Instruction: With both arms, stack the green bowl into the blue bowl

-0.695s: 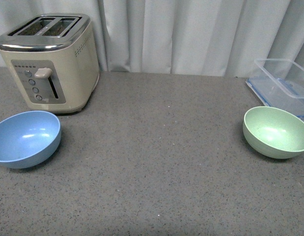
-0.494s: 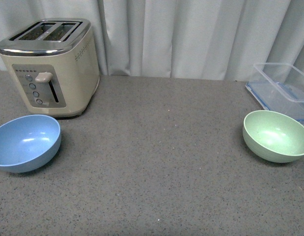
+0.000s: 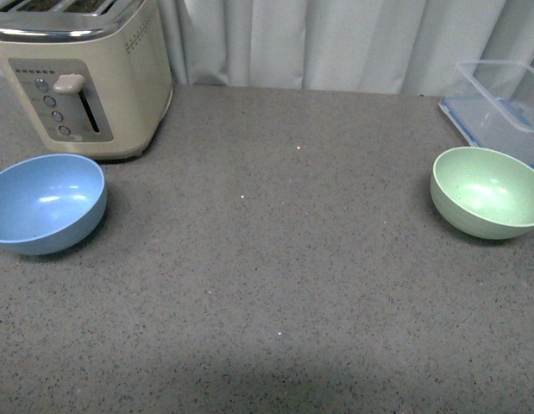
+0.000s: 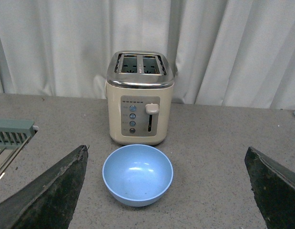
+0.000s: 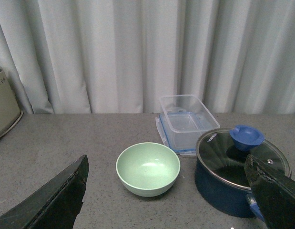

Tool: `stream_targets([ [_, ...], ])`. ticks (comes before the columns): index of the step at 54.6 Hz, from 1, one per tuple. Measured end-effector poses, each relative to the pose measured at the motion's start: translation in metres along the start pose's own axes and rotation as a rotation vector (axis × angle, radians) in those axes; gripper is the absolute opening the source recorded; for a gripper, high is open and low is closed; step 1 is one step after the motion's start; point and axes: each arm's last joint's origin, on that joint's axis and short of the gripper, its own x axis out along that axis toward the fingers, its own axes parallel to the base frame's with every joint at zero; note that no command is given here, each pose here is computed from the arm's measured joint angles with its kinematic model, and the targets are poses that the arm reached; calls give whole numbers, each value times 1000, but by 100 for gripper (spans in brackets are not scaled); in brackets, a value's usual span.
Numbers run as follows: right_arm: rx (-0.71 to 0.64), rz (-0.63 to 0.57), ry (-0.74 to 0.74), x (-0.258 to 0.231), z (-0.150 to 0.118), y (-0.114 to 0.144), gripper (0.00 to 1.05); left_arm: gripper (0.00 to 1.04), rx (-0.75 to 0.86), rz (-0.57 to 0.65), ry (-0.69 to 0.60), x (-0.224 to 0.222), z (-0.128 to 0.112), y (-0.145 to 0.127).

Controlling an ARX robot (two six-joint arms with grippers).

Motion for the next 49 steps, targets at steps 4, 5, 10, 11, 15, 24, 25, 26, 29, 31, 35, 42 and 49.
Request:
stream_targets([
  [4,0,0,0,0,0,0,96,98,0,0,0,0,0,0],
  [5,0,0,0,0,0,0,96,98,0,0,0,0,0,0],
  [10,0,0,0,0,0,0,96,98,0,0,0,0,0,0],
  [11,0,0,0,0,0,0,96,98,0,0,0,0,0,0],
  [15,0,0,0,0,0,0,96,98,0,0,0,0,0,0],
  [24,0,0,0,0,0,0,96,98,0,0,0,0,0,0],
  [25,0,0,0,0,0,0,96,98,0,0,0,0,0,0],
  [26,0,0,0,0,0,0,96,98,0,0,0,0,0,0],
  [29,0,0,0,0,0,0,96,98,0,0,0,0,0,0],
  [31,0,0,0,0,0,0,96,98,0,0,0,0,0,0],
  [35,0,0,0,0,0,0,96,98,0,0,0,0,0,0],
  [42,0,0,0,0,0,0,96,98,0,0,0,0,0,0],
  [49,0,0,0,0,0,0,96,98,0,0,0,0,0,0],
])
